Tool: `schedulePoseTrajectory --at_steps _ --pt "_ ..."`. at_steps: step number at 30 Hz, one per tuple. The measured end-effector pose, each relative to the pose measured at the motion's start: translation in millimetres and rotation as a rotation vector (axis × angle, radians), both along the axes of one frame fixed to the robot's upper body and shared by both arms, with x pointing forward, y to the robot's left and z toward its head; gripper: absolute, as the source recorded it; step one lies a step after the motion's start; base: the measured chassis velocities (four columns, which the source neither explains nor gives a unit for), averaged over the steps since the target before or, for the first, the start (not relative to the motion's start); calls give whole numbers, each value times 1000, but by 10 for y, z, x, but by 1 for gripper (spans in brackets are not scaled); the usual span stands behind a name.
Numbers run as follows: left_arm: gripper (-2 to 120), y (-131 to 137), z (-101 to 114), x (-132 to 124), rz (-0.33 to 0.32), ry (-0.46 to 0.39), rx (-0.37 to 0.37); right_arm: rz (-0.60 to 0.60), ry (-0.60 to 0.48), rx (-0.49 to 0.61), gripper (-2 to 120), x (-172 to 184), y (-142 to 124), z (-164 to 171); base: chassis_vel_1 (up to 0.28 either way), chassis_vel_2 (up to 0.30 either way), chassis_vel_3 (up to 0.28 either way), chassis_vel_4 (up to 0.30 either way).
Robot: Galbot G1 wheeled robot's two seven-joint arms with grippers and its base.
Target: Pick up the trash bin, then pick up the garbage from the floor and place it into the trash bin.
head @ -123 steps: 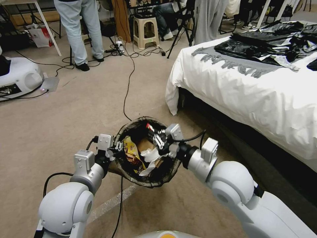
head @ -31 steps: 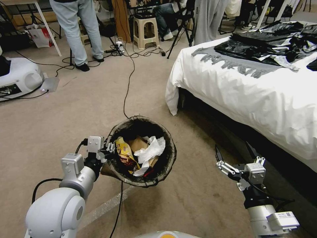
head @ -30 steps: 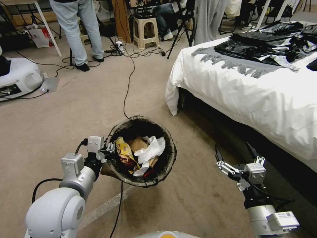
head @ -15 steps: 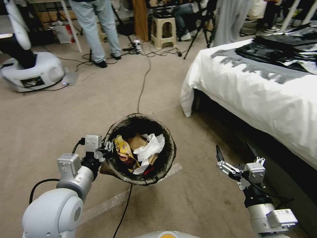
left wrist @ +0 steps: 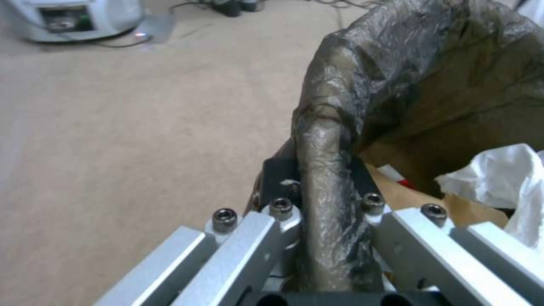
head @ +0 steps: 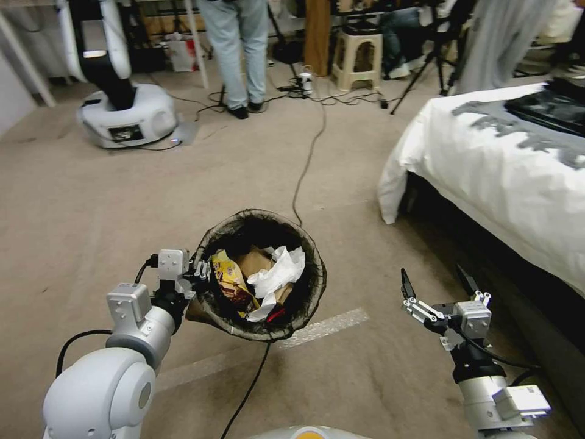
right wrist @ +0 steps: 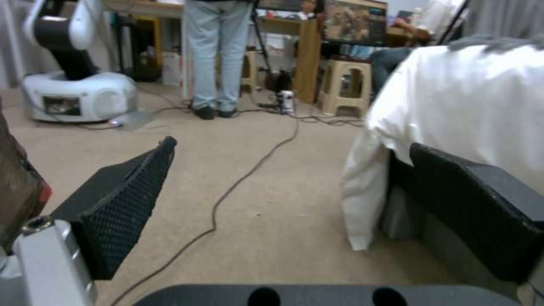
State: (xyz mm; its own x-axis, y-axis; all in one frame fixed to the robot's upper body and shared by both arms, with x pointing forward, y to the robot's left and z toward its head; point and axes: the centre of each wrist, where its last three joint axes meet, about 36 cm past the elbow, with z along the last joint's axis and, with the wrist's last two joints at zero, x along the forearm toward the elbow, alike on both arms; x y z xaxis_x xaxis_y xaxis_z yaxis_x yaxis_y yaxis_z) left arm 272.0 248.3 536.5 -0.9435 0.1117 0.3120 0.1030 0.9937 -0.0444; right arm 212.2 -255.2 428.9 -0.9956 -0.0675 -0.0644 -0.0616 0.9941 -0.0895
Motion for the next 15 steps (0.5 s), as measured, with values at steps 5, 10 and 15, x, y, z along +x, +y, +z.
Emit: schedulePoseTrajectory --at_steps 5,10,15 --pt "3 -2 4 4 -1 -2 0 -2 2 1 100 6 -6 -8 111 96 94 104" --pt "3 -4 3 4 -1 -2 0 -6 6 3 100 4 -14 -21 94 93 90 98" --pt "3 -4 3 5 -1 -2 0 -7 6 4 100 4 -13 -22 94 94 86 94"
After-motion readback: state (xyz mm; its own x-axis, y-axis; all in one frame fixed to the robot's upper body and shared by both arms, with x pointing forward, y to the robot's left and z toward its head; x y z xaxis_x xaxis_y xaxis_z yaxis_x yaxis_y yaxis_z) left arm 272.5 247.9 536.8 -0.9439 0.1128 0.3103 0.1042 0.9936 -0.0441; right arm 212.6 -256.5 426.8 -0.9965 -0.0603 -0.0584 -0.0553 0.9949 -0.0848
